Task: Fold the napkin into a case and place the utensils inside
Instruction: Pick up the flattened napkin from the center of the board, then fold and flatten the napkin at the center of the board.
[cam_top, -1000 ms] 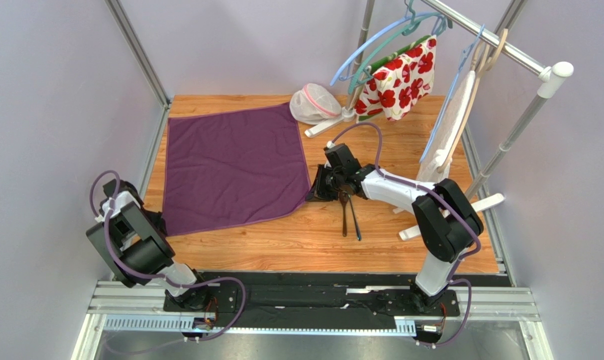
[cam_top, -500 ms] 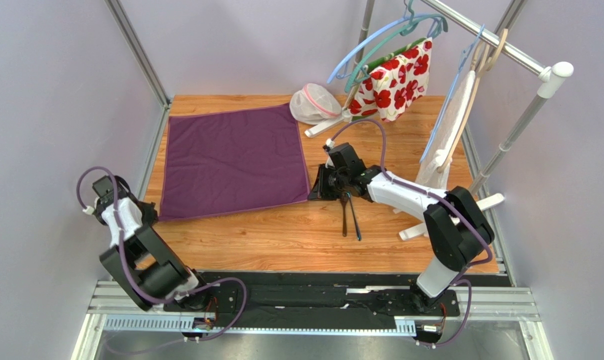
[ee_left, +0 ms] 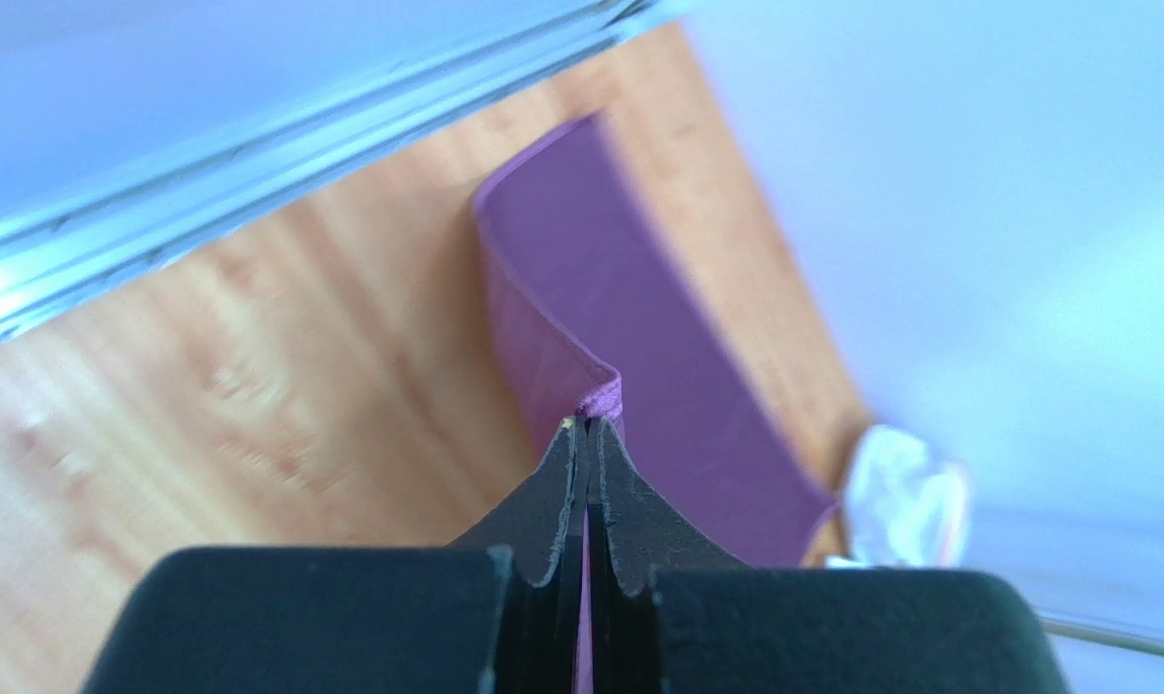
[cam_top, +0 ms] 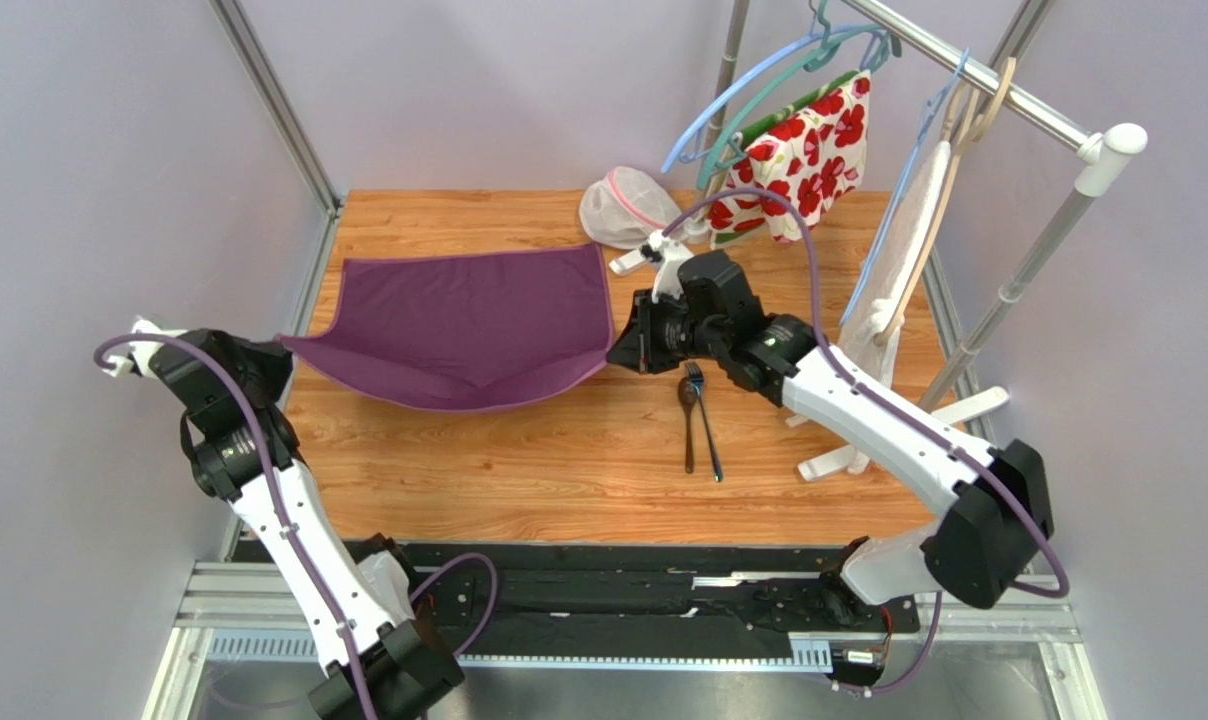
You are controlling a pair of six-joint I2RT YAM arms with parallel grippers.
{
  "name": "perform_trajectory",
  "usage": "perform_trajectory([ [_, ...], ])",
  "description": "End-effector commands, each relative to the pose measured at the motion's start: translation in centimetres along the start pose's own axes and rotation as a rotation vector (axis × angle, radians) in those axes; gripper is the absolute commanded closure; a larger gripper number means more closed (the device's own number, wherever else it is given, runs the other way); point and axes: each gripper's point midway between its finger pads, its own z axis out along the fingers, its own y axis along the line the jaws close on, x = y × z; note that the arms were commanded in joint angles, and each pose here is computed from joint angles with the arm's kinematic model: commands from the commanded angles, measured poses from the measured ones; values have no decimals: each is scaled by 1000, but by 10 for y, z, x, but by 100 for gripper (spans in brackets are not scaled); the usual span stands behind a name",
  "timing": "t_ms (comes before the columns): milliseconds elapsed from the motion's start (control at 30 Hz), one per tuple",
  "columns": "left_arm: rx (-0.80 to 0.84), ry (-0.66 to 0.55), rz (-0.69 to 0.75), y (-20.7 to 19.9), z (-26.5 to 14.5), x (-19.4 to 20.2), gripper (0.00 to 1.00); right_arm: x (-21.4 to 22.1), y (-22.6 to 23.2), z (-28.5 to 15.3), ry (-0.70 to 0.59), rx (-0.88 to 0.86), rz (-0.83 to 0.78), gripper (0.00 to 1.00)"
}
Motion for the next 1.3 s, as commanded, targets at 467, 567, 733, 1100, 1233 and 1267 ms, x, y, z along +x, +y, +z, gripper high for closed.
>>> perform_trajectory([
  [467, 440, -355, 99, -178, -186, -136, 100, -109, 138, -187, -454, -353, -288, 100],
  [567, 443, -409, 117, -187, -215, -148, 100, -113, 149, -215, -510, -386, -313, 100],
  [733, 428, -473, 127, -192, -245, -159, 100, -115, 157, -246, -578, -398, -326, 100],
  [1100, 305, -315, 71, -142, -111, -133, 100, -138, 69, -157, -511, -12, -87, 100],
  [1233, 270, -213, 63, -125, -33, -110, 100, -146, 39, -99, -477, 72, -70, 100],
  [1267, 261, -184, 66, -122, -17, -102, 100, -147, 27, -78, -459, 105, -67, 100],
])
